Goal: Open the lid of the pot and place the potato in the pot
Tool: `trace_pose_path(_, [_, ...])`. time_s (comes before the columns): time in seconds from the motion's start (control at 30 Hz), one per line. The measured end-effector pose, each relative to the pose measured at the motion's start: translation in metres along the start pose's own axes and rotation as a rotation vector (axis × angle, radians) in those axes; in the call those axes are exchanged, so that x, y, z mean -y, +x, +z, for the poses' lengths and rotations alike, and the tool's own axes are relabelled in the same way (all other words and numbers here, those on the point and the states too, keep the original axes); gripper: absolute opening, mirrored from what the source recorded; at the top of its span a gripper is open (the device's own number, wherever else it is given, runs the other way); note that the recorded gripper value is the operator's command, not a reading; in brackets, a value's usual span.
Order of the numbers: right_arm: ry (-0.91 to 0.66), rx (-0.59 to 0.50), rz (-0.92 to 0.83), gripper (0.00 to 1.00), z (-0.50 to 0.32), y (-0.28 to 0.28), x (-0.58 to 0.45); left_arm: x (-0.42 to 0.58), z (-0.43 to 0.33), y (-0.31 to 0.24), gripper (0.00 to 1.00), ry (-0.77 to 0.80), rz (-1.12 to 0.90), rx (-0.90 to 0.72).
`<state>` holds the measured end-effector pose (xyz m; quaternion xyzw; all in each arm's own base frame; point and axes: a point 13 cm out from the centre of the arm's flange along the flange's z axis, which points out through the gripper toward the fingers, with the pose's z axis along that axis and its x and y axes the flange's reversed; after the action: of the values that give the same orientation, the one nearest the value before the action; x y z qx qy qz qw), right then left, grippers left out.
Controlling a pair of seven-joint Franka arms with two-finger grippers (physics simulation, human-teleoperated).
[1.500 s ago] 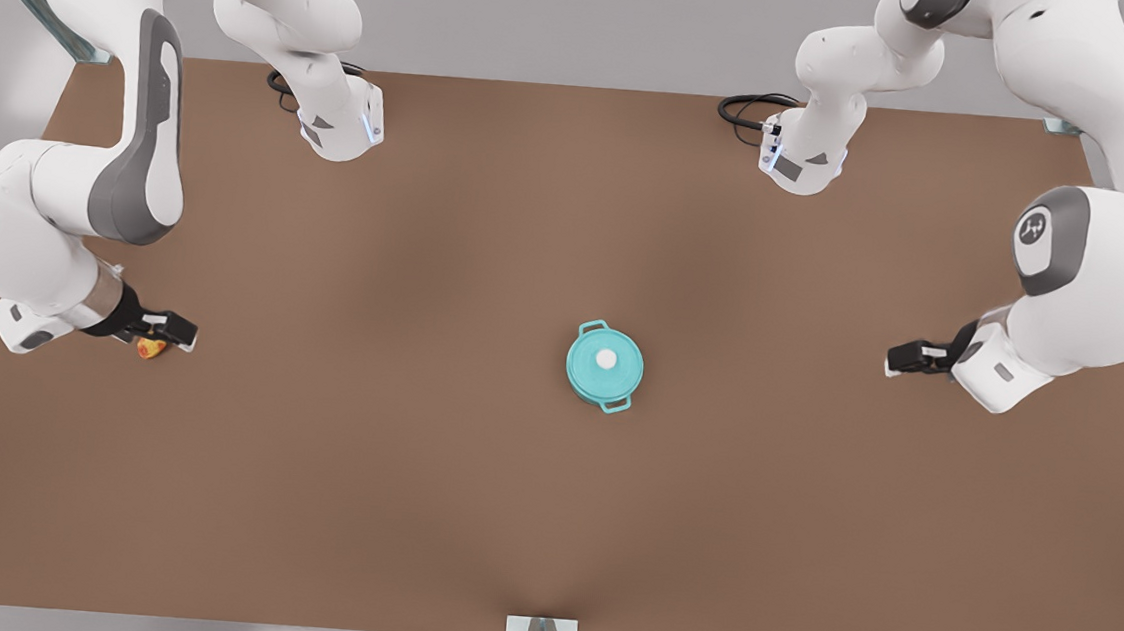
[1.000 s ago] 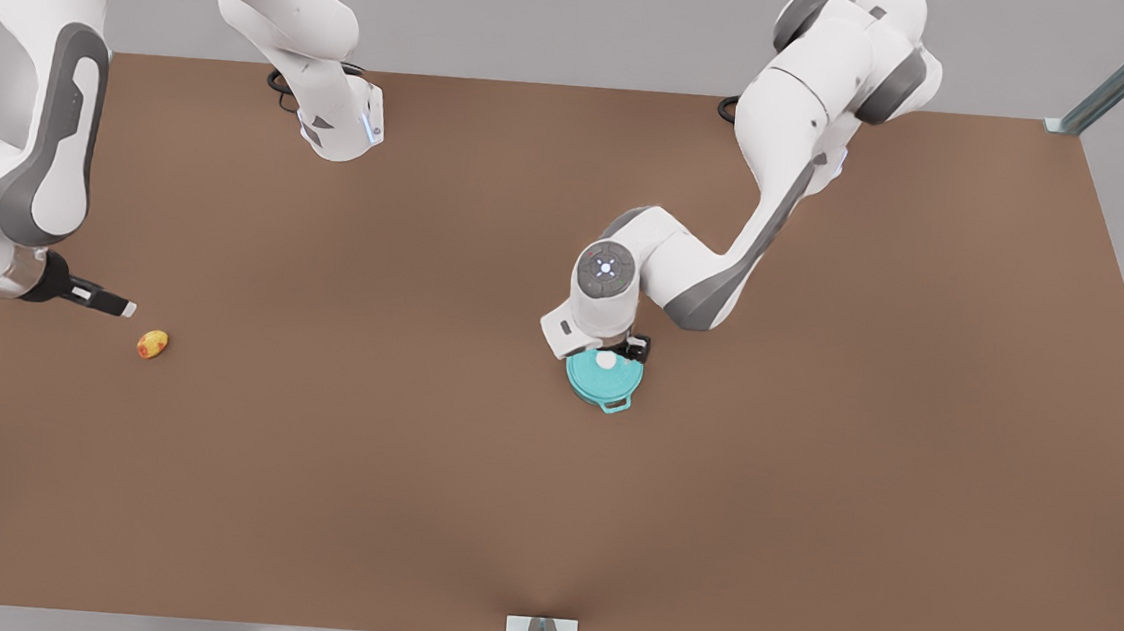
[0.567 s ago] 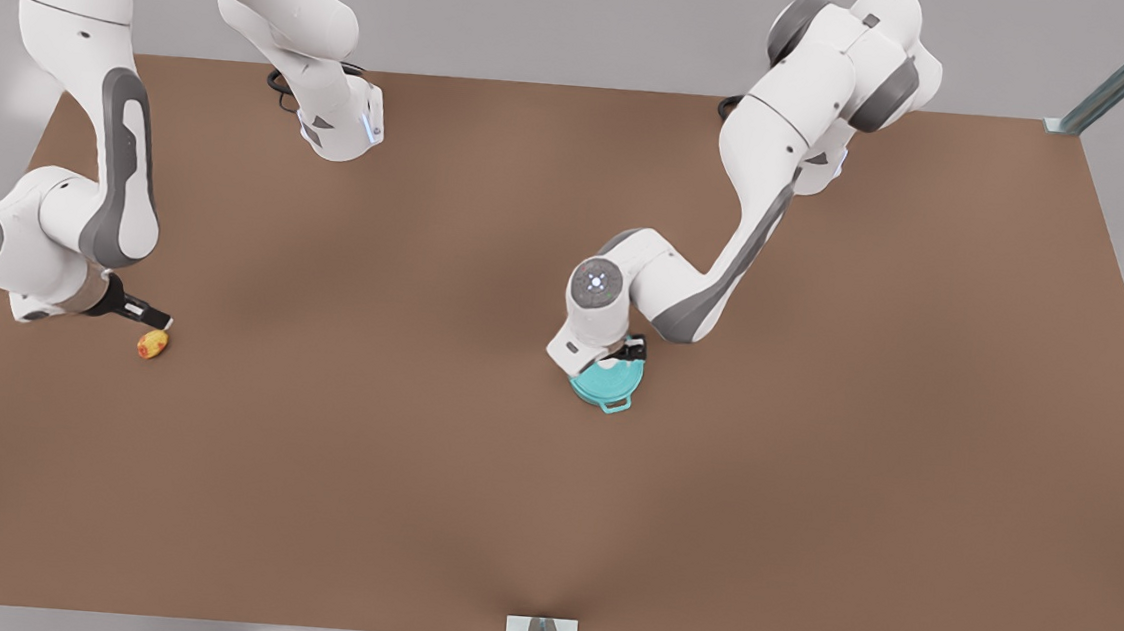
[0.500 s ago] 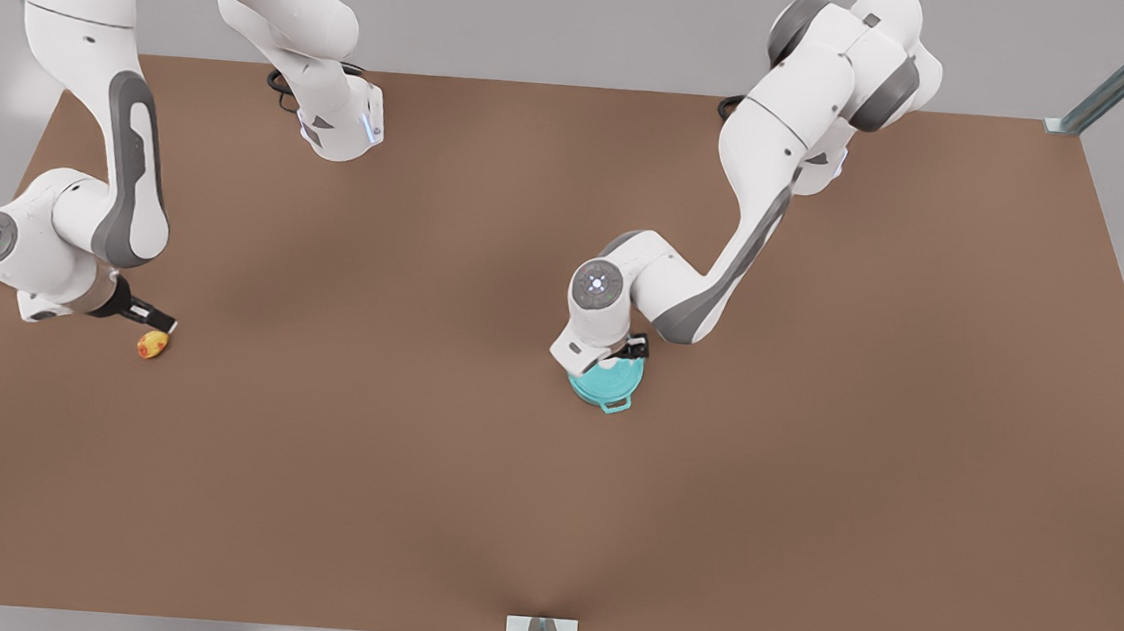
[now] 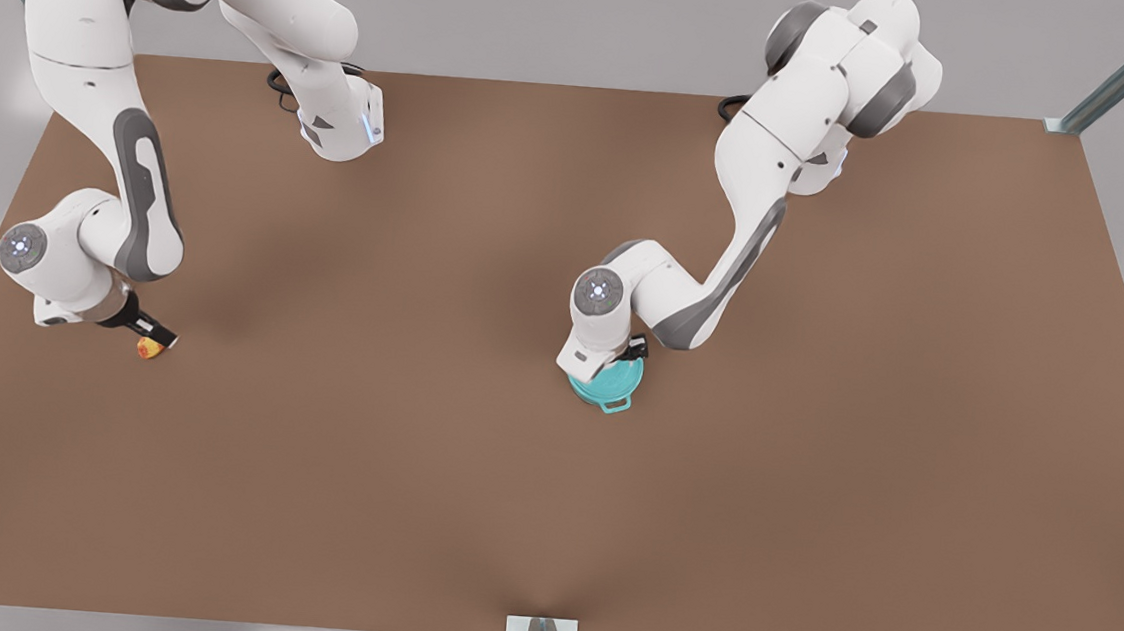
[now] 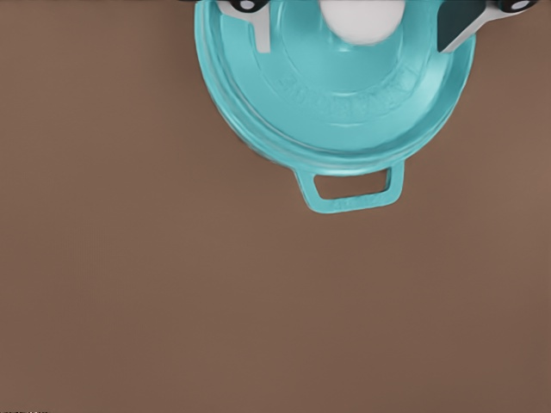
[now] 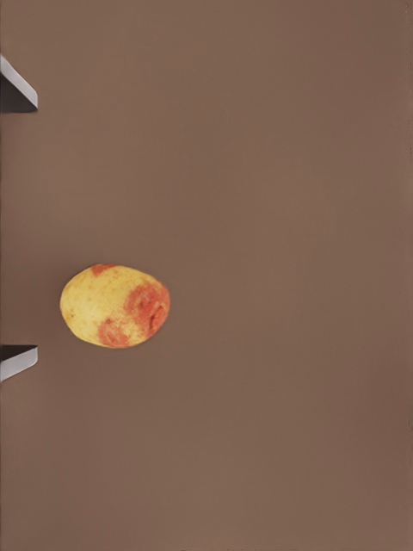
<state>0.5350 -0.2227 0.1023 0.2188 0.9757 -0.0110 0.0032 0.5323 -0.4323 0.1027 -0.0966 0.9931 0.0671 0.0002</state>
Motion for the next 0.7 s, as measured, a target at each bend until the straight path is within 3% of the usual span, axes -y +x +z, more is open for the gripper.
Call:
trace_pose_path(0.07, [0.001, 0.004, 0.022, 1.0, 0.008, -0.005, 0.007, -0.002, 0.0, -0.003, 0.6, 0.0, -0.014, 0.004])
trace_pose_path(0.17, [0.004, -0.001, 0.044, 1.0, 0.024, -0.005, 0.015, -0.006, -0.003, -0.008, 0.43, -0.005, -0.031, 0.009])
trace_pose_path(0.27, [0.015, -0.021, 0.053, 1.0, 0.042, 0.002, 0.023, -0.008, -0.019, -0.022, 0.43, 0.004, -0.056, 0.016])
trace_pose_path(0.4, [0.019, -0.032, 0.065, 1.0, 0.058, 0.007, 0.029, -0.068, -0.05, -0.105, 0.43, 0.014, -0.178, 0.014])
trace_pose_path(0.5, [0.02, -0.03, 0.069, 1.0, 0.061, 0.007, 0.029, -0.143, -0.015, -0.159, 0.43, -0.012, -0.267, -0.029])
trace_pose_path(0.6, [0.019, -0.021, 0.071, 1.0, 0.064, 0.004, 0.027, -0.174, 0.052, -0.179, 0.44, -0.035, -0.281, -0.064])
trace_pose_path(0.63, [0.018, -0.017, 0.072, 1.0, 0.065, 0.003, 0.026, -0.177, 0.061, -0.182, 0.47, -0.033, -0.275, -0.062])
trace_pose_path(0.67, [0.018, -0.014, 0.073, 1.0, 0.066, 0.002, 0.026, -0.178, 0.066, -0.185, 0.68, -0.029, -0.268, -0.057])
trace_pose_path(0.7, [0.018, -0.011, 0.075, 0.99, 0.067, 0.002, 0.026, -0.178, 0.067, -0.189, 1.0, -0.021, -0.26, -0.049])
